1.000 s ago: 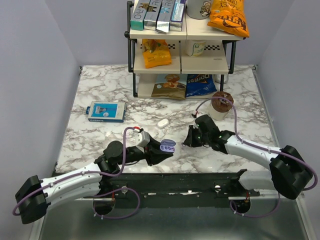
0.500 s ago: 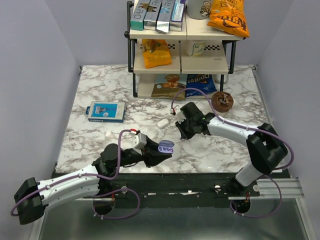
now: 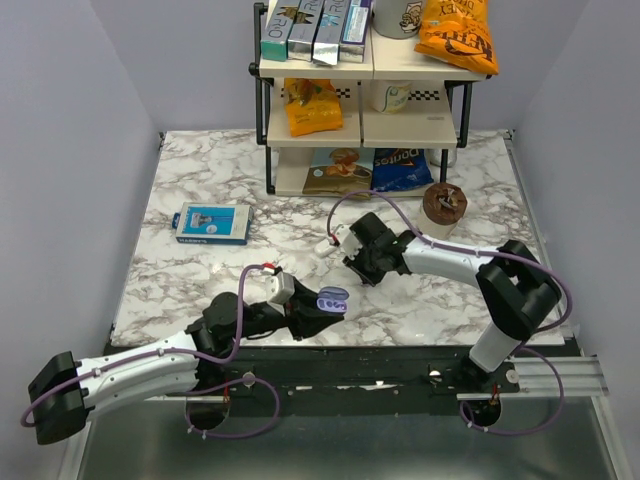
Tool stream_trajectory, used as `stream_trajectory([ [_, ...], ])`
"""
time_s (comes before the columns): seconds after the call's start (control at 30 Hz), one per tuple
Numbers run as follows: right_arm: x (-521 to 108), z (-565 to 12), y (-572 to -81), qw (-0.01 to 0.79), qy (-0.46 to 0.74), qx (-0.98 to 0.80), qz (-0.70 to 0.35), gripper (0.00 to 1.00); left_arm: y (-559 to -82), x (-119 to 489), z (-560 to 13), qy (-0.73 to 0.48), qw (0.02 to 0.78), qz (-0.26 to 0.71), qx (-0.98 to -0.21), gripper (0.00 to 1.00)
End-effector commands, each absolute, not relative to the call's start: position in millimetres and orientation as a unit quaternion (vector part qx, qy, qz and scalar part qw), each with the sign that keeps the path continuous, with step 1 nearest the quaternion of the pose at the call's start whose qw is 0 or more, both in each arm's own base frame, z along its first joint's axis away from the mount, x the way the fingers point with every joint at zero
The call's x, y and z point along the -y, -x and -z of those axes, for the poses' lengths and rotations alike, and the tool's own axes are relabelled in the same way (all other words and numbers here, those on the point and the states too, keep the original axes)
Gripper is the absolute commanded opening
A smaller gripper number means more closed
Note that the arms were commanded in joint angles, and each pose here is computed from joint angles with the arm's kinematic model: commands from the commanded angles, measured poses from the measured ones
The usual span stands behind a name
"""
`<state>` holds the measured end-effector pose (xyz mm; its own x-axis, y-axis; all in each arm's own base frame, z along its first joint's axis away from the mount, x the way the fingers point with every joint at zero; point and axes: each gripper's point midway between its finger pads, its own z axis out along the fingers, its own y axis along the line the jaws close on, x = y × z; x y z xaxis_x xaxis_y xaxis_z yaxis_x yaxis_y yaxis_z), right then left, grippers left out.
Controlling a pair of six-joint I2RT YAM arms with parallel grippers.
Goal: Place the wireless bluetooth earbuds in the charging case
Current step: Adjust the earbud at the center of the board.
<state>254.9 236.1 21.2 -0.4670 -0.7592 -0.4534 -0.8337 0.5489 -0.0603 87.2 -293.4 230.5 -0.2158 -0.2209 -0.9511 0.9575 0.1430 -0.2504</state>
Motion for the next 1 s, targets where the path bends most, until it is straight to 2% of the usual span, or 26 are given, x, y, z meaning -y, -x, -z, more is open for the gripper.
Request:
stream_trajectory([
  [0.0,-226,-2,-257,0.199,0.484,-0.851,-0.035,0.38,-87,291,-240,-0.323,0.543,0.565,-0.531,0.0],
  [0.27,-231,-14,-257,0.215,0.462,-0.859,-0.046,0.54,-85,291,-239,-0.326,0.543,0.564,-0.53,0.0],
  [0.47,-233,-41,-258,0.252,0.445,-0.857,-0.061,0.59,-85,291,-239,-0.327,0.542,0.563,-0.532,0.0],
  [0.77,-221,-67,-259,0.295,0.408,-0.863,-0.049,0.6,-85,291,-240,-0.325,0.541,0.562,-0.534,0.0],
  [0.87,-221,-80,-261,0.316,0.336,-0.885,-0.06,0.59,-86,290,-239,-0.323,0.543,0.56,-0.536,0.0],
  [0.97,-234,-83,-252,0.321,0.213,-0.914,-0.129,0.51,-87,289,-239,-0.318,0.547,0.558,-0.537,0.0],
])
